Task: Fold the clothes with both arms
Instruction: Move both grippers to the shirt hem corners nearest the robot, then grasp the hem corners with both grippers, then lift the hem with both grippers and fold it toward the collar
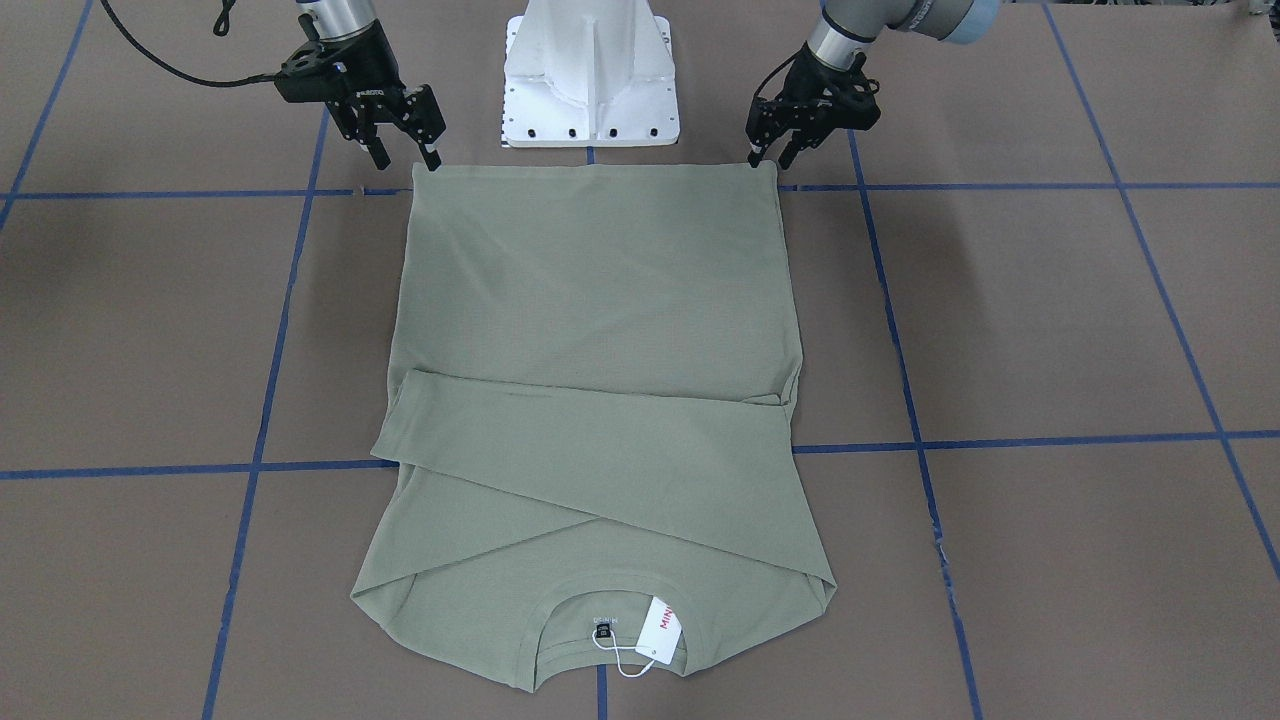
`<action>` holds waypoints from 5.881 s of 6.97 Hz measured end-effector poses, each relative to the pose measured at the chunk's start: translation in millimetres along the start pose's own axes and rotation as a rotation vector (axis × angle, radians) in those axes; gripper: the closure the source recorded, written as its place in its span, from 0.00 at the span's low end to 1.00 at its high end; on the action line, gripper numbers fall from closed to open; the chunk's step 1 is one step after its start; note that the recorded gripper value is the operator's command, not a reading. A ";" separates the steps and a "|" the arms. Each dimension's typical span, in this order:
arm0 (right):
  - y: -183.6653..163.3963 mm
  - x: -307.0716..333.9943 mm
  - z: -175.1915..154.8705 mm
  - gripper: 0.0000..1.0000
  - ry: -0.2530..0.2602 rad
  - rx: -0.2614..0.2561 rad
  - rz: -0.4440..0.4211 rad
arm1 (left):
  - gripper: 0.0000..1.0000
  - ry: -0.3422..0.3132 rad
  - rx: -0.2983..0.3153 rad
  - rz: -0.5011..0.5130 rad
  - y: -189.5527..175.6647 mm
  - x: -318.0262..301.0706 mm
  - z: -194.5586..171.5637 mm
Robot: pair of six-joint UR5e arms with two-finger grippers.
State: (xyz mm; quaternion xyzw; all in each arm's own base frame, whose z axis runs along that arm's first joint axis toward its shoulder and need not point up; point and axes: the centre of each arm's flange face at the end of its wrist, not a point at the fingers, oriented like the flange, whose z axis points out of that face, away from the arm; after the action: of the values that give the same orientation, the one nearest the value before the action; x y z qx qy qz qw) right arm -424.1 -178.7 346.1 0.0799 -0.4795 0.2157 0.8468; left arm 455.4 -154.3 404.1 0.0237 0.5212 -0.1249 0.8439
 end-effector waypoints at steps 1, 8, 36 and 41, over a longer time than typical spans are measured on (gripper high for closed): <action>1.3 0.0 0.0 0.15 -0.002 0.002 -0.002 | 0.52 0.000 -0.001 0.000 0.8 0.6 1.6; 21.7 -2.1 4.0 0.24 0.029 0.026 0.036 | 1.00 0.035 0.002 -0.036 2.0 16.1 -3.3; -88.9 -150.0 -117.3 1.00 0.273 0.029 -0.089 | 1.00 0.092 -0.068 0.128 -129.4 171.3 -166.5; -228.3 -191.2 -17.2 1.00 0.287 0.087 -0.122 | 1.00 -0.038 0.142 0.189 -308.8 156.2 -140.2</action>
State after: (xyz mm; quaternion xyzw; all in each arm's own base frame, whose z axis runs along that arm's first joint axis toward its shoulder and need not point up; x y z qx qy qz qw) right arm -395.3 -432.2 191.5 0.1139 -0.3380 0.1937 0.9139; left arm 326.6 -458.3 229.7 0.1301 0.4902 -0.0820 0.8579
